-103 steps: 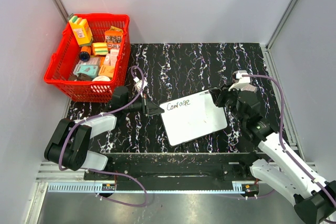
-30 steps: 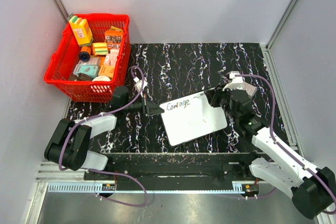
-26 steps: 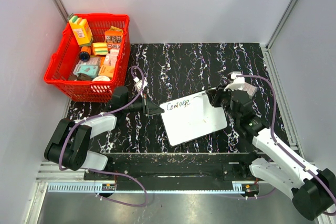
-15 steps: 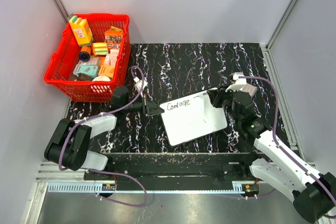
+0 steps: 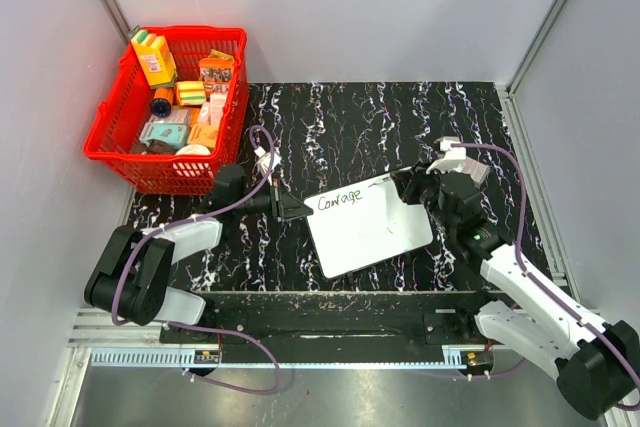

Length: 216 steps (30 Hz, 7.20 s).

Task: Write a sentence on the whiteboard
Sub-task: Write on the whiteboard at the whiteboard stand.

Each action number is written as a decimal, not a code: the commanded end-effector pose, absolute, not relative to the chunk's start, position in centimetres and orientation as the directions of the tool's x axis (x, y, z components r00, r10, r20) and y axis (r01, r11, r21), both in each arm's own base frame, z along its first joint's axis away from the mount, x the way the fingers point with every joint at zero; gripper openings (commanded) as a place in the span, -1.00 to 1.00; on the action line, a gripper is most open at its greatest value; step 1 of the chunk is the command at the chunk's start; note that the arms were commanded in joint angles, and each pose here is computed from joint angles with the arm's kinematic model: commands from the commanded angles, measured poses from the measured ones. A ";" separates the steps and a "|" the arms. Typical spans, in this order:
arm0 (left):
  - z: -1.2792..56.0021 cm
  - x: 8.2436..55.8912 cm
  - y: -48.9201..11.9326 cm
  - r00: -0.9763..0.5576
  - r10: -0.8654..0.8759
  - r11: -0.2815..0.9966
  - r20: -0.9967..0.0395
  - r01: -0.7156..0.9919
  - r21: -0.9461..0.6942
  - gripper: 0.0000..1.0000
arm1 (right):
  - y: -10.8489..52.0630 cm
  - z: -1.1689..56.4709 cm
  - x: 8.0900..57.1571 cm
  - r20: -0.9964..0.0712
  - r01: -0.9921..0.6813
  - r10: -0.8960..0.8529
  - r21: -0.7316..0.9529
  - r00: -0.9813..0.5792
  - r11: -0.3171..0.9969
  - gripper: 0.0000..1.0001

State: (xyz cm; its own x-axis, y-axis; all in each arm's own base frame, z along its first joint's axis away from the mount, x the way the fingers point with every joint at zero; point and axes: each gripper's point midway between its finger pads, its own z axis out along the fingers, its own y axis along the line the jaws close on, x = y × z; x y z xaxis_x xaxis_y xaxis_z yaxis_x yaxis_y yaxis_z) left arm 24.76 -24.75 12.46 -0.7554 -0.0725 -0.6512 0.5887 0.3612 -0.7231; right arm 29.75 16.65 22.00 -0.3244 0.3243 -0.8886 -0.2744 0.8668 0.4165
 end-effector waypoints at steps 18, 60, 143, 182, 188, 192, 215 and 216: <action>10.3 26.1 -24.1 -0.683 -0.025 0.445 -0.730 0.646 -0.620 -1.00 | 16.8 23.7 30.7 -0.891 -0.277 0.364 0.435 -0.273 0.857 -1.00; 10.3 26.1 -24.1 -0.683 -0.023 0.446 -0.730 0.647 -0.619 -1.00 | 15.8 21.2 28.3 -0.875 -0.256 0.338 0.435 -0.345 0.863 -1.00; 10.3 26.0 -24.2 -0.685 -0.022 0.444 -0.728 0.646 -0.621 -1.00 | 14.7 22.8 30.1 -0.884 -0.184 0.384 0.437 -0.266 0.880 -1.00; 10.3 26.1 -24.1 -0.682 -0.022 0.447 -0.731 0.647 -0.617 -1.00 | 17.0 26.4 26.4 -0.891 -0.400 0.365 0.448 -0.269 0.799 -1.00; 10.4 26.1 -24.1 -0.679 -0.022 0.450 -0.734 0.649 -0.614 -1.00 | 19.1 26.1 25.3 -0.904 -0.433 0.326 0.420 -0.278 0.797 -1.00; 10.3 26.1 -24.1 -0.680 -0.024 0.452 -0.733 0.647 -0.614 -1.00 | 20.7 26.0 24.4 -0.920 -0.455 0.285 0.382 -0.269 0.804 -1.00; 10.3 26.1 -24.1 -0.681 -0.022 0.450 -0.732 0.647 -0.616 -1.00 | 27.5 23.6 21.3 -0.937 -0.523 0.213 0.332 -0.276 0.785 -1.00; 10.3 26.0 -24.1 -0.682 -0.022 0.449 -0.731 0.647 -0.616 -1.00 | 27.6 23.4 21.3 -0.938 -0.524 0.209 0.329 -0.276 0.786 -1.00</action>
